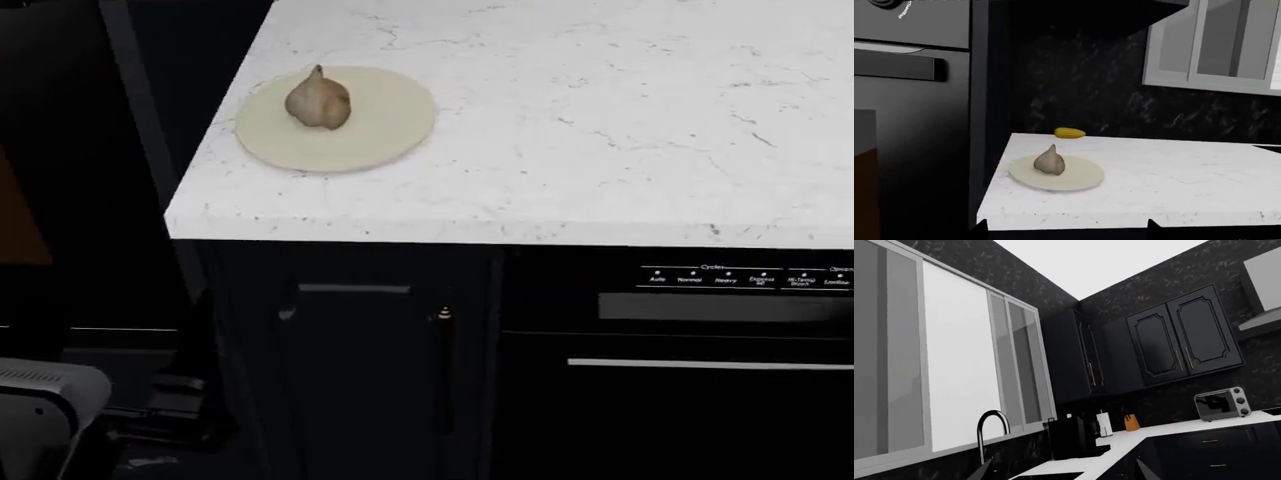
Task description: Pick the garlic from the counter and place it in the microwave.
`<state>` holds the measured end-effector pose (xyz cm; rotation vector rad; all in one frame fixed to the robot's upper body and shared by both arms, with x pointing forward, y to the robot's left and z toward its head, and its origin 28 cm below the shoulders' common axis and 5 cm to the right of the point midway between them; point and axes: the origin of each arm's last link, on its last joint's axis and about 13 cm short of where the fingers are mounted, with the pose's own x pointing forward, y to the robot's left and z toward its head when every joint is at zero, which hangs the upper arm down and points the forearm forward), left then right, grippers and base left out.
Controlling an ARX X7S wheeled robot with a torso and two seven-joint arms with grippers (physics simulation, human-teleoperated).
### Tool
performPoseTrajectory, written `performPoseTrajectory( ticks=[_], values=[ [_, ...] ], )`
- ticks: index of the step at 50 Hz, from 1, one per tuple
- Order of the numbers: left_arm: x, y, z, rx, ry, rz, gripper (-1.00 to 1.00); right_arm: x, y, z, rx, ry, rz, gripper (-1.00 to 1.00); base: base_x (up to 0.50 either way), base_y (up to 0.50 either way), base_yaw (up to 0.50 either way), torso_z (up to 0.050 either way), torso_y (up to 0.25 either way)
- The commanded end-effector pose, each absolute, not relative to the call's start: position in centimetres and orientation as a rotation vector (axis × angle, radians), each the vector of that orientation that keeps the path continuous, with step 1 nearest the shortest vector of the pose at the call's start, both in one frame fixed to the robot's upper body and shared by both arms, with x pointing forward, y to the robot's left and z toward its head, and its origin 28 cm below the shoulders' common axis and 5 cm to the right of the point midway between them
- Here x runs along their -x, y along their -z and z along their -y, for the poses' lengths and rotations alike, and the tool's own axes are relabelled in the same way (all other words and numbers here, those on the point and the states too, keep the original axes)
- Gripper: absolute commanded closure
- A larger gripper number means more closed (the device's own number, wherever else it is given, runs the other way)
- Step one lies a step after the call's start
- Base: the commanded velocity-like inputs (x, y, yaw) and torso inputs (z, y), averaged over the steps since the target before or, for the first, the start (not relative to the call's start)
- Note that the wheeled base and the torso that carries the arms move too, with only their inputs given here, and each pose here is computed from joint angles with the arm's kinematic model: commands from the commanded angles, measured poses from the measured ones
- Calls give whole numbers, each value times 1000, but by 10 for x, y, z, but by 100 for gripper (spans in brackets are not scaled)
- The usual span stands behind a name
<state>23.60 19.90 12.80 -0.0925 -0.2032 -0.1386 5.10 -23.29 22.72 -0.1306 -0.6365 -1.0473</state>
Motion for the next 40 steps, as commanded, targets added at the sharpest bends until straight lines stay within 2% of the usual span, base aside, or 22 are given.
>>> performPoseTrajectory(
  ticks=[1, 7, 20, 40],
  values=[
    [-236, -128, -200, 94, 131, 208, -100, -54, -227, 232, 135, 1041, 631, -100, 0, -500, 0, 0, 0],
    [-237, -128, -199, 96, 131, 210, -100, -53, -227, 232, 141, 1044, 632, -100, 0, -473, 0, 0, 0],
    [-237, -128, -197, 96, 136, 211, -100, -50, -226, 232, 140, 1052, 618, -100, 0, -29, 0, 0, 0],
    [-237, -129, -197, 99, 141, 211, -100, -51, -227, 232, 148, 1042, 624, -100, 446, 0, 0, 0, 0]
  ],
)
